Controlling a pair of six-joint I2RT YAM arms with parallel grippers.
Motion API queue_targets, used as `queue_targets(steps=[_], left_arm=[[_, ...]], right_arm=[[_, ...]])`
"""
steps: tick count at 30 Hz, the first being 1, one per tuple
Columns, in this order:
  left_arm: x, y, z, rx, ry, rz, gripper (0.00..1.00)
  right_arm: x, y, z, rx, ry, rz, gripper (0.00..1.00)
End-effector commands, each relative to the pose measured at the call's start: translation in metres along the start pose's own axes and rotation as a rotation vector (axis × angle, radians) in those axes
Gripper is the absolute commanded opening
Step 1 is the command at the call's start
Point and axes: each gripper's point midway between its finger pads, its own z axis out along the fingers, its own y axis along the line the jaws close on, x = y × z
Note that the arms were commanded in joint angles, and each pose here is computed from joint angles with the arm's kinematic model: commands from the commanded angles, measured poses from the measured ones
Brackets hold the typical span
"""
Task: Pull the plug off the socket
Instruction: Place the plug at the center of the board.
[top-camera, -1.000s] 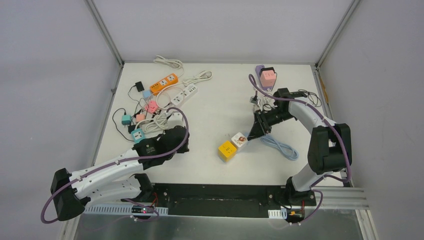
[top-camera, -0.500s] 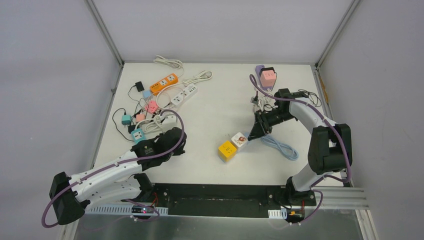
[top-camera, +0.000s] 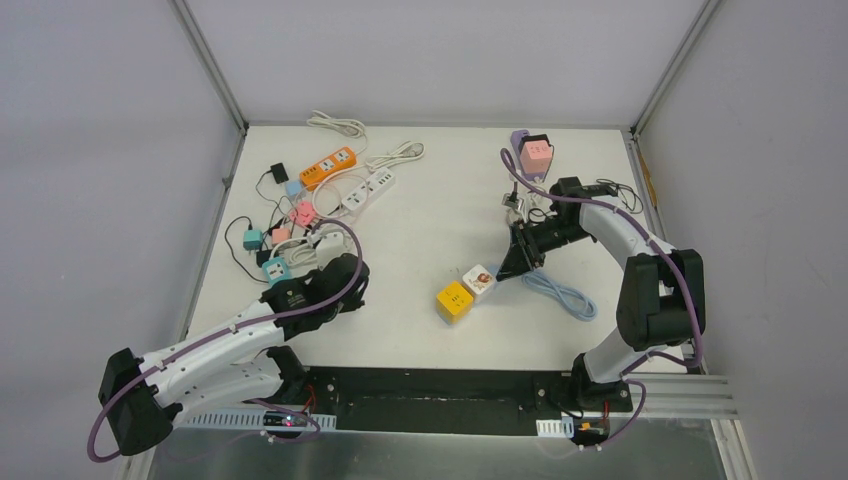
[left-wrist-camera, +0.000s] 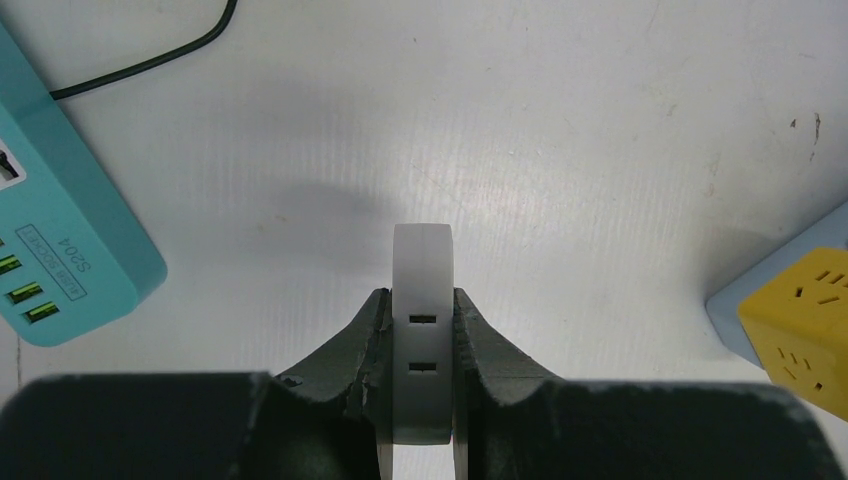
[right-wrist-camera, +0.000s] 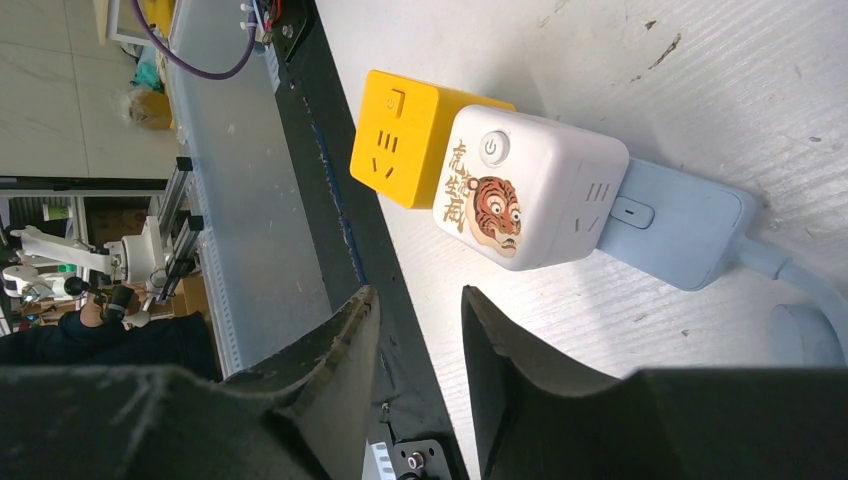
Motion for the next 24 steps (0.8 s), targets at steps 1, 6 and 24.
queue_targets(steps=[1, 6, 24], left_arm=[[0.001, 0.003, -0.001, 0.0, 0.005, -0.035, 0.0], [0.001, 0.008, 0.002, -0.017, 0.013, -0.038, 0.0], [-0.023, 0.043, 0.031, -0.127, 0.098, -0.086, 0.0]], right_arm=[[-0.008, 0.007, -0.005, 0.0, -0.047, -0.082, 0.39], [-0.008, 0.007, -0.005, 0.0, -0.049, -0.08, 0.39], [-0.007, 0.006, -0.005, 0.005, -0.047, -0.075, 0.4]])
